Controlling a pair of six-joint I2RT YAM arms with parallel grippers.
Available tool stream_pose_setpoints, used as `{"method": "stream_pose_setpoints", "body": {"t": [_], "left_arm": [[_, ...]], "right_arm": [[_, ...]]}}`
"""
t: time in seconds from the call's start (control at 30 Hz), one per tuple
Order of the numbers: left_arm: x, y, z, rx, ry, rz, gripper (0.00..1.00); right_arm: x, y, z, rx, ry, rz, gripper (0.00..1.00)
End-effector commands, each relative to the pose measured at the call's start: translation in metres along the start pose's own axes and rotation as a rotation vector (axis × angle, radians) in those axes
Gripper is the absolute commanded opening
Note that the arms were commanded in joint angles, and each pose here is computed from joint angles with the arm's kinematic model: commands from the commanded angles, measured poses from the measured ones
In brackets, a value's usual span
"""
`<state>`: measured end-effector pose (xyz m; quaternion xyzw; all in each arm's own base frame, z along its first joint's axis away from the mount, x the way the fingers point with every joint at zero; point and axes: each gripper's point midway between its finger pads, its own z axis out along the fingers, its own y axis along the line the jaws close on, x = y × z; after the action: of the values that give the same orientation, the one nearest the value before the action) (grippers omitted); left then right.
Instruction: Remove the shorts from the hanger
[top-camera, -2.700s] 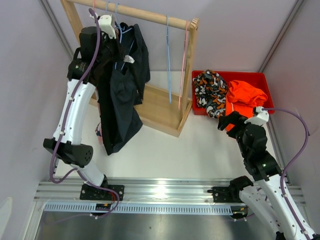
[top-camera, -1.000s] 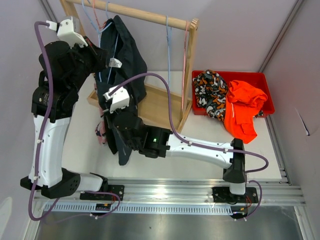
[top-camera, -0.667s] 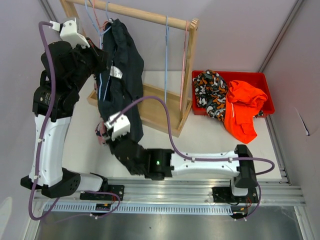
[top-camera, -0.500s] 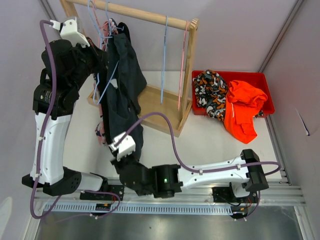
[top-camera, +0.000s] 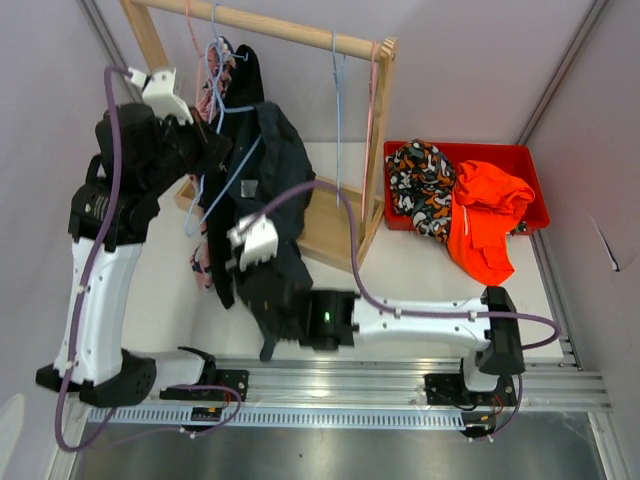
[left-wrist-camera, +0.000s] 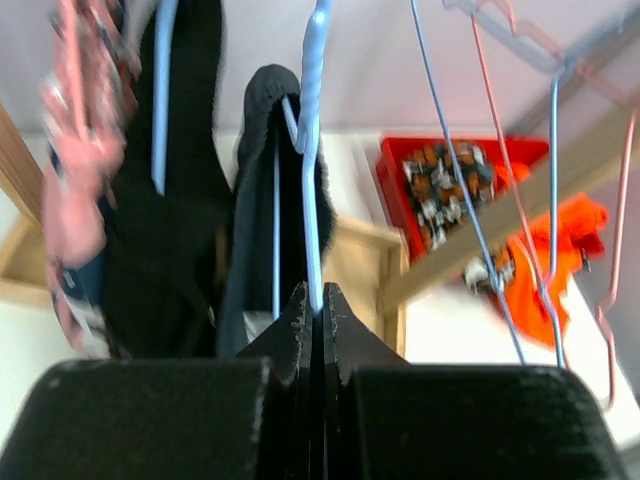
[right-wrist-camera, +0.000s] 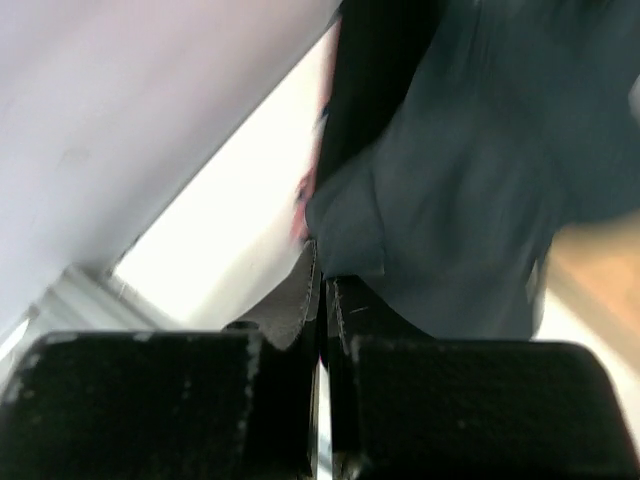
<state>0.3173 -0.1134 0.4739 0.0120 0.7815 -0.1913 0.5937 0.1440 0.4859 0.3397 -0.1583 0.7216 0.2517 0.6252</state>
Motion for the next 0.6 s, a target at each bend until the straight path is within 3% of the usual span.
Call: {"method": "stream_pose_setpoints", "body": {"t": [0.0, 0.1, 0.23, 0.33, 0.4, 0.57], "left_arm": [[0.020, -0.015, -0.041, 0.110, 0.003, 0.010, 0.00], [0.042, -0.009, -0.071, 0.107, 0.012, 0.023, 0.00], [0.039, -0.005, -0.096, 0.087, -0.018, 0.042, 0.00], [0.027, 0.006, -0.106, 0.018, -0.084, 0.040, 0.00], [0.015, 0.006, -0.109, 0.010, -0.138, 0.037, 0.00], [0.003, 0.002, -0.101, 0.026, -0.190, 0.021, 0.00]], "right_arm": [[-0.105, -0.041, 0.049, 0.049, -0.169, 0.078, 0.00], [-0.127, -0.079, 0.083, 0.128, -0.181, 0.023, 0.00], [-0.157, -0.107, 0.078, 0.177, -0.200, 0.053, 0.00], [-0.170, -0.104, 0.039, 0.126, -0.237, 0.150, 0.00], [-0.132, -0.086, 0.017, 0.087, -0.184, 0.131, 0.00], [-0.125, -0.074, -0.068, 0.081, -0.198, 0.117, 0.00]]}}
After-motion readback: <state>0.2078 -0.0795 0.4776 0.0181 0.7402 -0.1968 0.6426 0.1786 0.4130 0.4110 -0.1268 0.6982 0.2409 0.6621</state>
